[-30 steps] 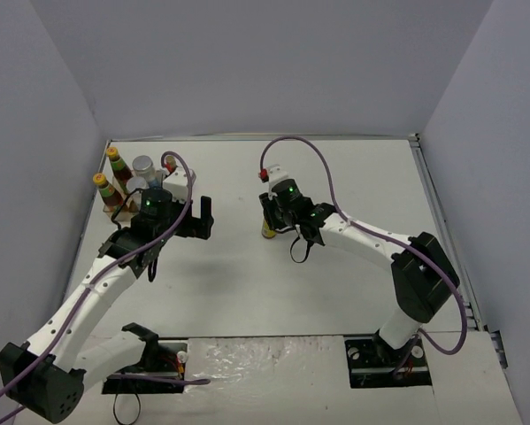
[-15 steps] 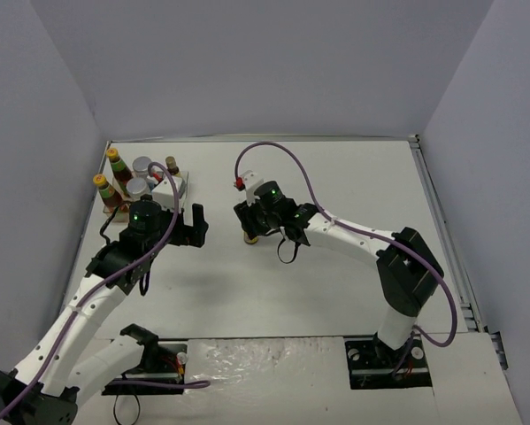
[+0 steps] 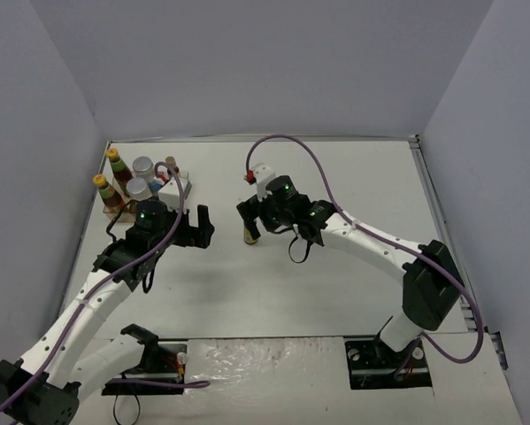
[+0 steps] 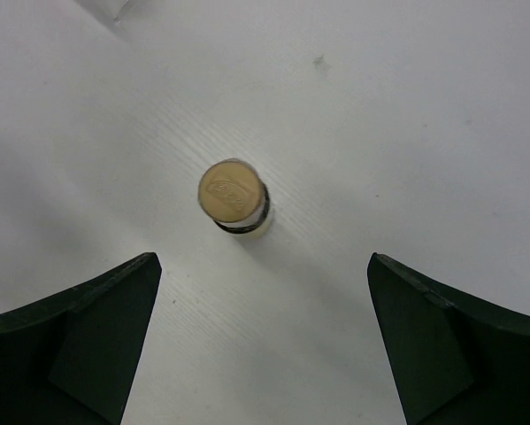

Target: Organize the condiment bottles

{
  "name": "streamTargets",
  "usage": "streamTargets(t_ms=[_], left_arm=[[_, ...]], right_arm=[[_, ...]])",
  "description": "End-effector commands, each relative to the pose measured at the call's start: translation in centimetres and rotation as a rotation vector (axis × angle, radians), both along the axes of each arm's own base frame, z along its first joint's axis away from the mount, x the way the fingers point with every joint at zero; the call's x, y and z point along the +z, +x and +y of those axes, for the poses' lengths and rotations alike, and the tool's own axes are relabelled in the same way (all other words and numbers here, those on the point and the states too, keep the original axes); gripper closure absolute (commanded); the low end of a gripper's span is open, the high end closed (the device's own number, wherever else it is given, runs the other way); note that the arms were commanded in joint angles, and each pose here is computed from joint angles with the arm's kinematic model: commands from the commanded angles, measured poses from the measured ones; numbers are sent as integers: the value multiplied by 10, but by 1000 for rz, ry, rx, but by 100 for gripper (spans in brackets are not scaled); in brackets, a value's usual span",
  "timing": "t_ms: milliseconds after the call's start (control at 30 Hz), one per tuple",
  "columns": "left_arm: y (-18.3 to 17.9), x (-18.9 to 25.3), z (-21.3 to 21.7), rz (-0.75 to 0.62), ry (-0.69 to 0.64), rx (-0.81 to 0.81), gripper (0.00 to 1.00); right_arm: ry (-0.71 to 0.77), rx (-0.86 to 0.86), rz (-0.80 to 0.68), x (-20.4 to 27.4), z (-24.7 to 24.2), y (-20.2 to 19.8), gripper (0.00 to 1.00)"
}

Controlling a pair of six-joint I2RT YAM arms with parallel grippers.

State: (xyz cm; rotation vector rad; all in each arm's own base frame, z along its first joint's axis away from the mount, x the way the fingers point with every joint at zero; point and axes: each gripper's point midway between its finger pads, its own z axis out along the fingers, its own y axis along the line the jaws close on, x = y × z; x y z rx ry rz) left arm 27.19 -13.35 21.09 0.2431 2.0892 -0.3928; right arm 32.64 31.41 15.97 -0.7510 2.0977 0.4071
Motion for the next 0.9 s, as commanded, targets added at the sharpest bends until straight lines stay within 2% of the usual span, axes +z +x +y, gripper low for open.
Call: streamTargets(t_ms=[0, 133, 233, 467, 733, 867], left_arm=[[18, 29, -29, -88, -64, -60, 3], [26, 26, -54, -94, -47, -104, 3], [36, 23, -74, -99, -45, -121, 3], [61, 8, -111, -112, -16, -126, 3], [93, -8, -134, -121, -1, -118, 13], [101, -21, -140, -101, 13, -118, 22]], right_arm=[[94, -151, -117, 67, -54, 8, 0], [153, -300, -204, 104, -104, 8, 0], [165, -384, -227, 110, -130, 6, 0], [192, -452, -228, 115, -157, -7, 0], [193, -490, -235, 117, -175, -22, 0], [187, -500, -236, 116, -180, -27, 0]])
